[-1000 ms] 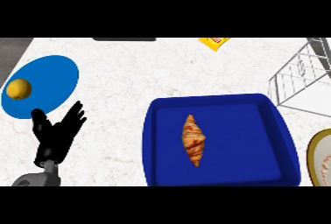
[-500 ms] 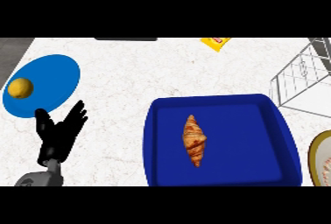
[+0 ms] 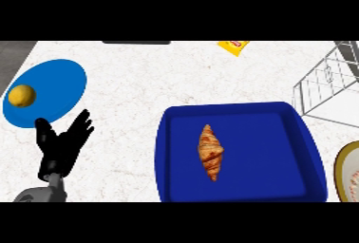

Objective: Pick the sweet potato from the tray and place it in the tiered shelf

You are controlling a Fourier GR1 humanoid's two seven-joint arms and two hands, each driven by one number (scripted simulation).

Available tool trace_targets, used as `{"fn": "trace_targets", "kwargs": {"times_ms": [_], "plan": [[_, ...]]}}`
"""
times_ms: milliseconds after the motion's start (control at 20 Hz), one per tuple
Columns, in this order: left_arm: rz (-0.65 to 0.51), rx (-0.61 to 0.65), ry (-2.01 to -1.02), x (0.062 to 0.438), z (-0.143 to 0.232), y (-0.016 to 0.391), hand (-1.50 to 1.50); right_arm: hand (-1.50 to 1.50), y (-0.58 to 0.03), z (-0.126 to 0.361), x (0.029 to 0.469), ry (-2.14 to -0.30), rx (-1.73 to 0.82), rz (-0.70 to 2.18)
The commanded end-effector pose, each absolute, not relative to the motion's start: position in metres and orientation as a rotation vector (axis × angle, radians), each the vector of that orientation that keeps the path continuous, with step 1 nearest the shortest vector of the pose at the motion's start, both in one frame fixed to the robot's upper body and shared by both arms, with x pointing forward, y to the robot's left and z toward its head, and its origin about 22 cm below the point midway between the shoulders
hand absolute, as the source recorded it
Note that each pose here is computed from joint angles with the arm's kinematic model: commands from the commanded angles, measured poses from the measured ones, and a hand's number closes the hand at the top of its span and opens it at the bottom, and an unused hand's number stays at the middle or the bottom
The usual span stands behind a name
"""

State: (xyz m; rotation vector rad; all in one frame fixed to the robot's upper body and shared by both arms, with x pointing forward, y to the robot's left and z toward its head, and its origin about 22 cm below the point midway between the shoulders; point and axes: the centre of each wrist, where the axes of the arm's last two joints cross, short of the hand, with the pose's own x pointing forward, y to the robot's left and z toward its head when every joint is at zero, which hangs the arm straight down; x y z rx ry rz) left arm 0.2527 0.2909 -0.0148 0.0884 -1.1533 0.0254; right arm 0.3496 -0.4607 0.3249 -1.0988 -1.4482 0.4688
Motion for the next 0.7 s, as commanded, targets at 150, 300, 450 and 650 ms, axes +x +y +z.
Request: {"fn": "trace_targets", "kwargs": {"times_ms": [150, 300, 450, 650], "plan": [[0.024, 0.082, -1.122, 0.26, -0.019, 0.281, 0.0, 1.5, -0.479, 0.322, 0.354, -1.502, -1.065, 0.496], [0.014, 0.094, -1.11, 0.254, -0.019, 0.286, 0.0, 1.5, -0.472, 0.327, 0.36, -1.499, -1.061, 0.484], [0.019, 0.077, -1.128, 0.254, -0.011, 0.299, 0.0, 1.5, -0.484, 0.325, 0.353, -1.454, -1.12, 0.559], [0.027, 0.087, -1.115, 0.254, -0.017, 0.293, 0.0, 1.5, -0.474, 0.331, 0.366, -1.504, -1.025, 0.3]]}}
